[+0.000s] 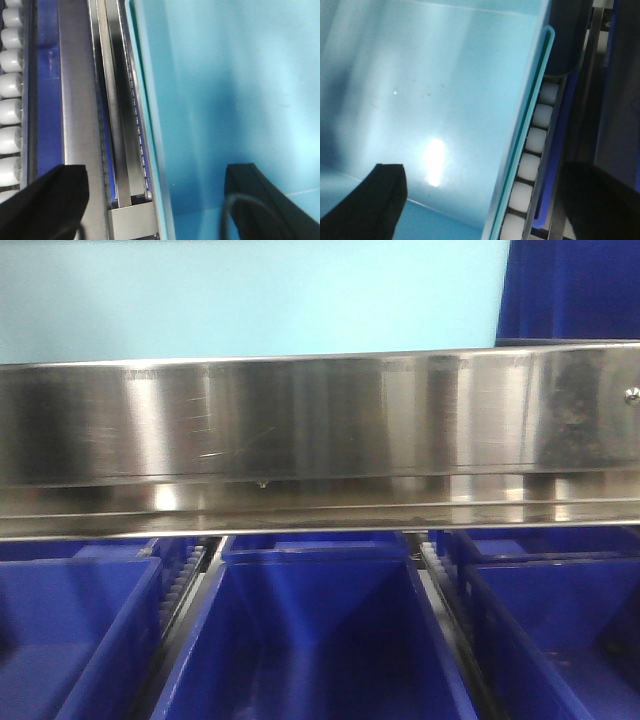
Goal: Move two blue bins to right shelf middle
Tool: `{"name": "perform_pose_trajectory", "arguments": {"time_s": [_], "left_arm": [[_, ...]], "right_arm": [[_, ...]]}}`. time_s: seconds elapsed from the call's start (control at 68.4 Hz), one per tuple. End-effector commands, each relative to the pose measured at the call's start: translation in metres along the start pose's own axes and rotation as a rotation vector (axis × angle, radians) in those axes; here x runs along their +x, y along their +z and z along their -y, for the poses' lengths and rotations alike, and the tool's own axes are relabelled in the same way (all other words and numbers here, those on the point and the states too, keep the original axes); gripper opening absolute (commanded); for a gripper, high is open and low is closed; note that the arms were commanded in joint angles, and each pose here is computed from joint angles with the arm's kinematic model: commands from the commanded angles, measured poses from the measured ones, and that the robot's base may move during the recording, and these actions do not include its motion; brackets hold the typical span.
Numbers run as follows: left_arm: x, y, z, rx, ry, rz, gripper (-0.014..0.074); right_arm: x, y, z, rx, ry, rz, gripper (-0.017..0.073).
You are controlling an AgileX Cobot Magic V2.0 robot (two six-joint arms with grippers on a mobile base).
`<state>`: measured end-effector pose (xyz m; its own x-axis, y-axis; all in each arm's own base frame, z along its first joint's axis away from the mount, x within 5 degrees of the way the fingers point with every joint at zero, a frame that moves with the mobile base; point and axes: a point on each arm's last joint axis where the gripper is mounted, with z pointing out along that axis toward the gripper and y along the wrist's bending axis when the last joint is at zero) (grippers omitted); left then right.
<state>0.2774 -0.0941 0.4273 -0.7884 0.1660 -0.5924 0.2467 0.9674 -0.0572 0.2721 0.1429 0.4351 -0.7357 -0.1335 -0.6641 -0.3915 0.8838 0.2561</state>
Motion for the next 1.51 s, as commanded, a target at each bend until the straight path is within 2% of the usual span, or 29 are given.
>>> {"name": "perform_pose_trajectory", "arguments": {"time_s": [0.0,0.292,0.38,0.57,0.848,1.053,1.184,1.272,1.331,1.491], "left_arm": [[-0.001,-0.005,-0.002,-0.006,0.006,0.040,0.0452],[-0.003,0.002,-0.001,0.000,0.004,0.038,0.0452],[0.004,0.010,0.001,0.021,-0.005,-0.016,0.0452],[0.020,0.030,0.000,0.013,-0.005,-0.113,0.0452],[0.022,0.041,0.002,0.043,-0.021,-0.079,0.0452],[0.026,0.046,0.007,0.050,0.005,-0.097,0.0452],[0.034,0.055,0.006,0.046,0.004,-0.128,0.0451],[0.039,0.061,0.005,0.034,0.009,-0.146,0.0419],[0.041,0.063,0.005,0.032,0.010,-0.148,0.0377],[0.041,0.064,0.005,0.035,0.008,-0.144,0.0147]], "right_arm": [[-0.005,0.006,0.002,0.012,-0.013,0.029,0.0494],[-0.006,0.040,0.008,0.025,0.000,-0.041,0.0494],[-0.003,0.043,0.009,0.029,0.002,-0.073,0.0494],[0.000,0.043,0.009,0.033,0.002,-0.113,0.0494],[0.013,0.054,0.013,0.045,0.023,-0.185,0.0494],[0.023,0.067,0.016,0.032,0.053,-0.201,0.0494],[0.027,0.073,0.016,0.026,0.063,-0.197,0.0483],[0.029,0.078,0.016,0.024,0.062,-0.182,0.0417],[0.031,0.081,0.014,0.018,0.062,-0.173,0.0328],[0.037,0.086,0.012,0.015,0.055,-0.192,0.0043]]}}
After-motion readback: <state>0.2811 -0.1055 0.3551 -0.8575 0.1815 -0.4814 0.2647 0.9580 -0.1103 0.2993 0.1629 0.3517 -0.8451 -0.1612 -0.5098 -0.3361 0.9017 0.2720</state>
